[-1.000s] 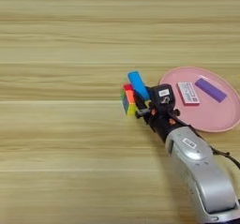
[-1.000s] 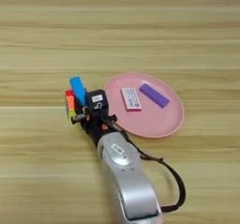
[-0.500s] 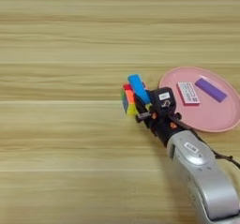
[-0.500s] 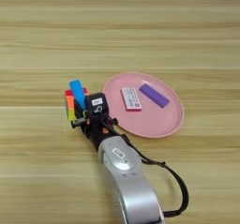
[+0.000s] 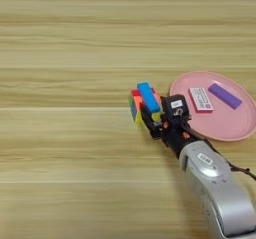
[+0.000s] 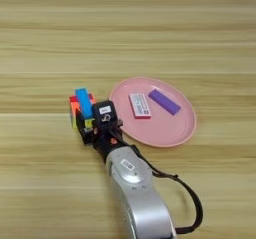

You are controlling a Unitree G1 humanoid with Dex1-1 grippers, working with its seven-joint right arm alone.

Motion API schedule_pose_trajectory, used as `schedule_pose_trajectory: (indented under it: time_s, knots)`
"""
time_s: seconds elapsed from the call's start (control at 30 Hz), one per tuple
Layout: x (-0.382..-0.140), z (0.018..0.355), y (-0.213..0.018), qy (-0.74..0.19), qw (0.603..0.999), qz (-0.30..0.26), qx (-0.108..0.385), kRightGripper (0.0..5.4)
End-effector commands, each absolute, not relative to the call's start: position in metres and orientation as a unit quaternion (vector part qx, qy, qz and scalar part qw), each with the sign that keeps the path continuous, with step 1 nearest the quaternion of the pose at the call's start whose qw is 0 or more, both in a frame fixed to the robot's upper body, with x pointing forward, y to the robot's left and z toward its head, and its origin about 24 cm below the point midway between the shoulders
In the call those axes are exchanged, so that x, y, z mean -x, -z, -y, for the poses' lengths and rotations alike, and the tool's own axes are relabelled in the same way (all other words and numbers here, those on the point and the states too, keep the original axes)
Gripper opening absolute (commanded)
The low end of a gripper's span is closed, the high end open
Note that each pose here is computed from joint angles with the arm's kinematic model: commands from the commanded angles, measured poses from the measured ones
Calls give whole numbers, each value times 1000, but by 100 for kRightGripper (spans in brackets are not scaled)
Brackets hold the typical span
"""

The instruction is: Move the objects on the table

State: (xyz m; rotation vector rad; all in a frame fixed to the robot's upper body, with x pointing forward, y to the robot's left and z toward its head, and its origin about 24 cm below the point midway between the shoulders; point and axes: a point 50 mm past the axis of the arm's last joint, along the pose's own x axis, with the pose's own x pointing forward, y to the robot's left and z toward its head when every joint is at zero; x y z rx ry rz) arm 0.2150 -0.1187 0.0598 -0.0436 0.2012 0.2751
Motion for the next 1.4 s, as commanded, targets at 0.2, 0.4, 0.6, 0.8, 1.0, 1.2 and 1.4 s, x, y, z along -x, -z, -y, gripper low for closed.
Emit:
schedule_pose_trajectory:
  time_s: [0.2,0.4,0.6,0.8,1.0,1.2,1.4]
  knots:
    - [-219,117,-88,-138,990,-22,20,418]
    - [-215,121,-101,-138,990,5,21,492]
    - [-215,128,-112,-125,992,25,21,539]
    - [-223,154,-120,-78,995,40,40,539]
    - [-233,185,-120,-30,997,37,66,539]
    - [-246,214,-110,1,996,11,86,539]
    - [-252,229,-96,14,995,-16,96,539]
